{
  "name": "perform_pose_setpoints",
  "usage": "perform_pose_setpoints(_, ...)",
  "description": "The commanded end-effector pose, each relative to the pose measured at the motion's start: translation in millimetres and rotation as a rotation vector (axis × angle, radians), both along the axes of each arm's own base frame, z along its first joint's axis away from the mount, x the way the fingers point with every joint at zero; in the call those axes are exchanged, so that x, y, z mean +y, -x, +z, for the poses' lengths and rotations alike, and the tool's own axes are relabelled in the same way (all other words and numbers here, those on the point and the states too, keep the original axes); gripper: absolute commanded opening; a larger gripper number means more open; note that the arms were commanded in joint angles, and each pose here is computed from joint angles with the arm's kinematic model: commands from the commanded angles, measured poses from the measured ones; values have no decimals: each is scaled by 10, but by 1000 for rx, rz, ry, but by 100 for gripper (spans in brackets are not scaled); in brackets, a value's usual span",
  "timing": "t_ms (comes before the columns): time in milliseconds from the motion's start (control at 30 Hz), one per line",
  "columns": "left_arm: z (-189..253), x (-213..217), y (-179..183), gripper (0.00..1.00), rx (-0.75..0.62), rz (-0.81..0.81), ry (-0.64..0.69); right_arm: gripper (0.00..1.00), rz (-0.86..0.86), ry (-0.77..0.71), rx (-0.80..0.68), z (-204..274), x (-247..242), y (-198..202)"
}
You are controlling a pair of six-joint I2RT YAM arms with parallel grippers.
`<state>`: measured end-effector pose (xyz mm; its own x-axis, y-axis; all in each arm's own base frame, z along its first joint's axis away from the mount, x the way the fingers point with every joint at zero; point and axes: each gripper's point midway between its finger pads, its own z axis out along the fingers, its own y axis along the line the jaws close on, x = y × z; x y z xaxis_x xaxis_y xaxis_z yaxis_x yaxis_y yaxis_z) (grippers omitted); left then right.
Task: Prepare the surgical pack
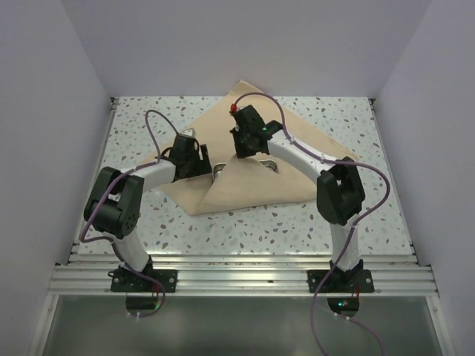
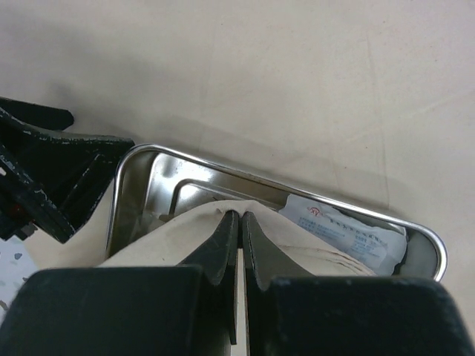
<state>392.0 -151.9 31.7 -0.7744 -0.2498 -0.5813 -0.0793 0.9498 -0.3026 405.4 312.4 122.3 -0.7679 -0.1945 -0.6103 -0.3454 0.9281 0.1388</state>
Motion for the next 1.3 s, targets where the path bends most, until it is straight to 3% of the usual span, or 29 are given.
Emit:
perform_pose_setpoints(0, 121, -179, -180, 78, -56, -50, 51, 0, -8, -47, -39, 199, 59, -182)
perform_pose_setpoints(400, 104, -255, -277, 78, -48, -56, 27, 0, -41, 16, 10, -104, -52, -538)
perform_pose_setpoints(633, 273, 95, -380, 79, -66, 47, -136, 0, -67, 9, 28, -197, -192, -648)
perform_pose_setpoints(767, 609, 323, -431, 80, -138, 126, -168, 1, -49, -6, 31, -208, -155, -694)
perform_pose_setpoints(900, 786, 172, -442, 80, -187, 56, -117, 16, -45, -4, 25, -214, -110, -791)
perform_pose_setpoints(1133, 747, 76, -265, 79, -169, 16, -86, 58, -68, 33, 34, -249, -169, -855)
perform_pose_setpoints(1267, 953, 84, -140, 80, -180, 9, -62, 68, -89, -16, -10, 88, -266, -757)
